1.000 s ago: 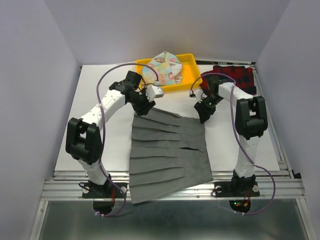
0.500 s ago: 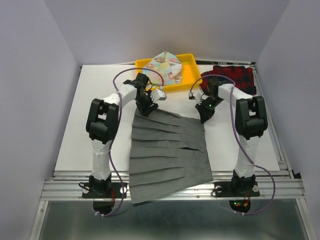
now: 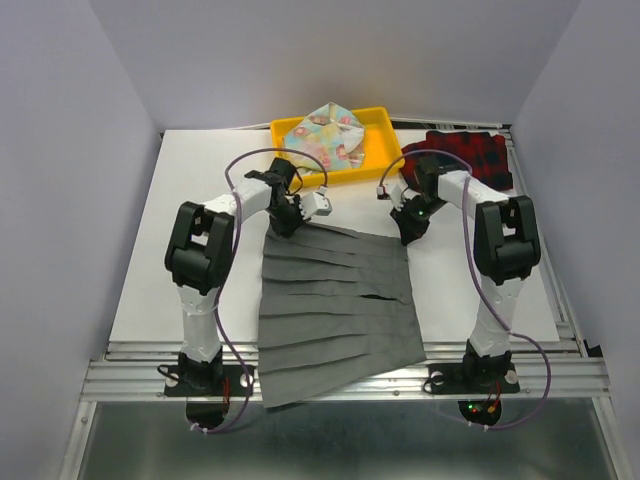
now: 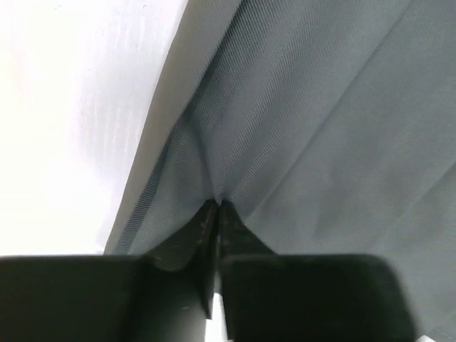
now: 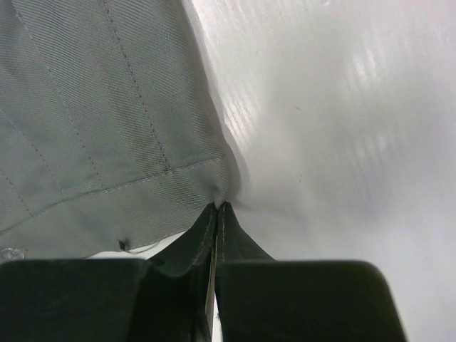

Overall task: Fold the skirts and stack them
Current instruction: Fold the skirt

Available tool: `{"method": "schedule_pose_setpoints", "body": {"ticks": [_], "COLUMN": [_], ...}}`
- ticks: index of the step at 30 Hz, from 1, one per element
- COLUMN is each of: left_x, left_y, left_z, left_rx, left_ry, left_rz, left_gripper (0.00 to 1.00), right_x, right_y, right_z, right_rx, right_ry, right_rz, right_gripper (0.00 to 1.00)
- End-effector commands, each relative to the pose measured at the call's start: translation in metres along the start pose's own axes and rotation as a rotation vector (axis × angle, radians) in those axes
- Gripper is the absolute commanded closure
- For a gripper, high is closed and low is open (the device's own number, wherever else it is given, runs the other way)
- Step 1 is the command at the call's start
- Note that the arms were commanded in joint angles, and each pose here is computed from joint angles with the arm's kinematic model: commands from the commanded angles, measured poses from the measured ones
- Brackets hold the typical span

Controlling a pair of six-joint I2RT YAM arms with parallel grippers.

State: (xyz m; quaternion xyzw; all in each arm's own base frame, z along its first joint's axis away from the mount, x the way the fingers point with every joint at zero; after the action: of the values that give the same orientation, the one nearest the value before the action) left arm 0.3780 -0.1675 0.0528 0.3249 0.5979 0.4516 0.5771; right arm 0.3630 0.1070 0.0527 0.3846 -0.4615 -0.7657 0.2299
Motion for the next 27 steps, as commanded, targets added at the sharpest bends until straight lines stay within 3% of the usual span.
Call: {"method": "schedule_pose_setpoints", "body": {"ticks": [1, 10, 18, 24, 27], "left_x": [-0.011, -0.035, -0.041, -0.041, -0.032], "left_y": [0.038, 0.09, 0.108, 0.078, 0.059], "left_z": [0.001, 0.018, 0.05, 0.008, -0.022], "left_rx": [-0.058, -0.29, -0.428, -0.192, -0.171], "left_ry": [-0.011, -0.005, 0.041, -0.006, -0.051], "left_rz": [-0.04, -0.155, -0.143, -0.15, -0.106], "left_gripper": [0.98, 1.0, 1.0, 1.0, 1.0], "right_x": [-0.022, -0.041, -0.066, -0.064, -0.056], "right_y": [0.029, 0.065, 0.083, 0.077, 0.072], "right_z": [-0.002, -0.001, -0.019, -0.018, -0.016], "right_rx": [0.102, 0.239, 0.346, 0.328, 0.319], "right_ry": [0.059, 0.115, 0.091, 0.113, 0.13], "right_rz": [-0.083, -0.195, -0.264, -0.261, -0.238], "right_gripper": [0.99, 0.99, 0.99, 0.99, 0.99]}}
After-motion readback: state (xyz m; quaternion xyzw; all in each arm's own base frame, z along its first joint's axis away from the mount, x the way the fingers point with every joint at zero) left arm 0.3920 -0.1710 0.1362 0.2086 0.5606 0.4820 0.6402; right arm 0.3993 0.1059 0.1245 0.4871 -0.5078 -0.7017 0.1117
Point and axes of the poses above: each gripper's point midway between its finger pads, its own y axis back along the fingers, its own z axis along the line the jaws close on, x = y × z, the point moved 3 cm from there along y, back along the fingers, and after that the axes turned 6 degrees about -y, right-handed, at the moved point
